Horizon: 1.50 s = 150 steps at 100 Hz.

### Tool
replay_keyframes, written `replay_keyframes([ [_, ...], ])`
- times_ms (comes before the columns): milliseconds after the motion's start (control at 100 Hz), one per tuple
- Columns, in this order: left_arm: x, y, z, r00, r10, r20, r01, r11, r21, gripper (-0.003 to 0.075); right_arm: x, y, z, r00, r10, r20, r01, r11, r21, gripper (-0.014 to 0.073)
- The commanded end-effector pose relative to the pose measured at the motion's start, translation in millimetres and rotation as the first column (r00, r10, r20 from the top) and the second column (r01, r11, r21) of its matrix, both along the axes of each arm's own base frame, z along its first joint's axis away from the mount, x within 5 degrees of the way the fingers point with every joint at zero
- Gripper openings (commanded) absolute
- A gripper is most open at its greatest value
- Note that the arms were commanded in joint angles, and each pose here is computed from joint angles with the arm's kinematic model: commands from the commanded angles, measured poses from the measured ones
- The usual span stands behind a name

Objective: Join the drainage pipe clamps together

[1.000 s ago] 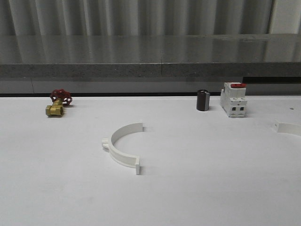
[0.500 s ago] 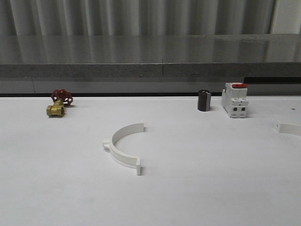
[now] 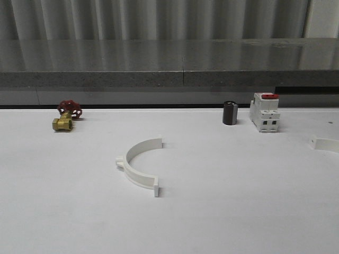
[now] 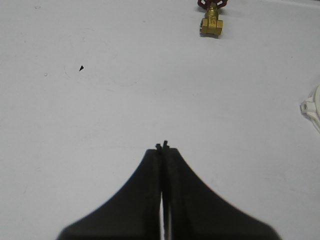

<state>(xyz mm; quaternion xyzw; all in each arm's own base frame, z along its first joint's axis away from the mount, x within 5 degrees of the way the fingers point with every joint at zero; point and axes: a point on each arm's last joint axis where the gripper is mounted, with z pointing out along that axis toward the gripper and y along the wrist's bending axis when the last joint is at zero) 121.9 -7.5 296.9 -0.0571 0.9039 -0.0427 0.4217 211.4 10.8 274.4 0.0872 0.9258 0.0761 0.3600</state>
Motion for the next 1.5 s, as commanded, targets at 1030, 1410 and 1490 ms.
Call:
replay_keyframes([
  [1030,3.0,-0.3,12.1,0.997,-0.004,0.082,0.004,1.000,-0.003,-0.0020,124.5,-63.0,-71.1,0.946,-0.005,-0.323,-0.041,0.990,-0.135,0.0584],
  [1410,3.0,-0.3,12.1,0.997,-0.004,0.082,0.004,1.000,-0.003,-0.0020,132.5,-66.2,-91.1,0.940,0.002,-0.342,-0.061,0.985,-0.162,0.0584],
  [1490,3.0,-0.3,12.1,0.997,-0.004,0.082,0.004,1.000,-0.003,-0.0020,133.4,-66.4,-90.7,0.944,0.001,-0.331,-0.059,0.985,-0.164,0.0584],
])
